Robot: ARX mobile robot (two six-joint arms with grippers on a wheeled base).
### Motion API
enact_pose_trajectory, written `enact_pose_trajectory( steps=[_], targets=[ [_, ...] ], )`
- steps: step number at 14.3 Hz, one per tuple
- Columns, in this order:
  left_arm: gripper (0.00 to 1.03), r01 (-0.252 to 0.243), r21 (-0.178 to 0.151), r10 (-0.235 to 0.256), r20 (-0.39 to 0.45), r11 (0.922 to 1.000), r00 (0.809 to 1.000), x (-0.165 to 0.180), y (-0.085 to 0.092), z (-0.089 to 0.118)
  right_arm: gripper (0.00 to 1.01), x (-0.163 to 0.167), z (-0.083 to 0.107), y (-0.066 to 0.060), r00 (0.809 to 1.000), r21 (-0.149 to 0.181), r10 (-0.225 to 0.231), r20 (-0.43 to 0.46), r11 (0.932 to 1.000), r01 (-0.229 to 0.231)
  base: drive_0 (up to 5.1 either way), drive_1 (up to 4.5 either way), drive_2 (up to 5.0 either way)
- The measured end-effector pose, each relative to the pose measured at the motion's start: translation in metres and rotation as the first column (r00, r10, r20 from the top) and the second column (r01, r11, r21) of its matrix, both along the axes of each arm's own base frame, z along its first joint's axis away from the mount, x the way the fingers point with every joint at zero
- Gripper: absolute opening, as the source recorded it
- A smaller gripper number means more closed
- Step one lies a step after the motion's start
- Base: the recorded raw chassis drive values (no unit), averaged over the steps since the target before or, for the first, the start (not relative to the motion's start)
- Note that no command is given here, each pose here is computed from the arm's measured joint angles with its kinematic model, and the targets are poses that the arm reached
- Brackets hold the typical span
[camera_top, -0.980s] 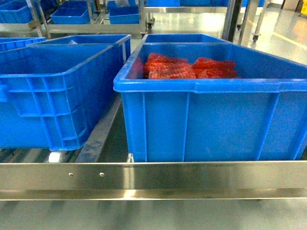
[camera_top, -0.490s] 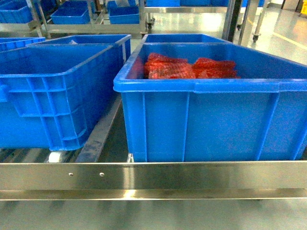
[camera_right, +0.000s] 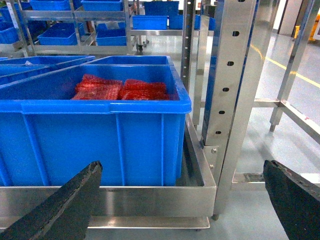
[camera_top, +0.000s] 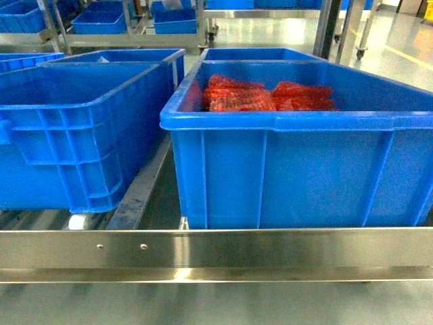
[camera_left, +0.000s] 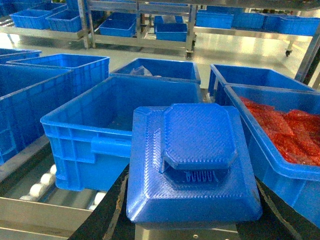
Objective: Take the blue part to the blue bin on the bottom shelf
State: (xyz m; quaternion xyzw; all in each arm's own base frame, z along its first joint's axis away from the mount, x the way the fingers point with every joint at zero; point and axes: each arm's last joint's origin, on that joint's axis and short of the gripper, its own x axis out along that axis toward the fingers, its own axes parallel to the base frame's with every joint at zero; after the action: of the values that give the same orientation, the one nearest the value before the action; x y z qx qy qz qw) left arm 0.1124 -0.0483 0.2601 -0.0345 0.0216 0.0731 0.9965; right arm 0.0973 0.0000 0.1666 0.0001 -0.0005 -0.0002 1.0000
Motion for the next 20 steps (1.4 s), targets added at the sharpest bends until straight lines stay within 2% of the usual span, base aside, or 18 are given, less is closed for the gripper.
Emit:
enact_pose_trajectory(
  steps=[5, 16, 20],
  targets=[
    [0.43, 0.000, -0.001, 0.000, 0.001, 1.0000, 1.000, 0.0000, 0.0000, 0.0001, 0.98, 0.0000, 0.0000, 0.0000, 1.000, 0.000, 0.000, 0.000, 1.0000, 0.000, 0.0, 1.11, -1.1],
    [0.43, 0.000, 0.000, 0.000, 0.001, 1.0000, 1.000, 0.0000, 0.0000, 0.0001, 0.98, 0.0000, 0.0001, 0.0000, 1.000, 0.000, 0.000, 0.001, 1.0000, 0.000, 0.0, 2.87, -2.9],
    [0.43, 0.000, 0.001, 0.000, -0.002, 1.0000, 1.000, 0.0004, -0.0003, -0.0002, 0.98, 0.0000, 0.0001, 0.0000, 1.000, 0.000, 0.000, 0.002, 1.0000, 0.000, 0.0, 0.47, -0.5]
  ],
)
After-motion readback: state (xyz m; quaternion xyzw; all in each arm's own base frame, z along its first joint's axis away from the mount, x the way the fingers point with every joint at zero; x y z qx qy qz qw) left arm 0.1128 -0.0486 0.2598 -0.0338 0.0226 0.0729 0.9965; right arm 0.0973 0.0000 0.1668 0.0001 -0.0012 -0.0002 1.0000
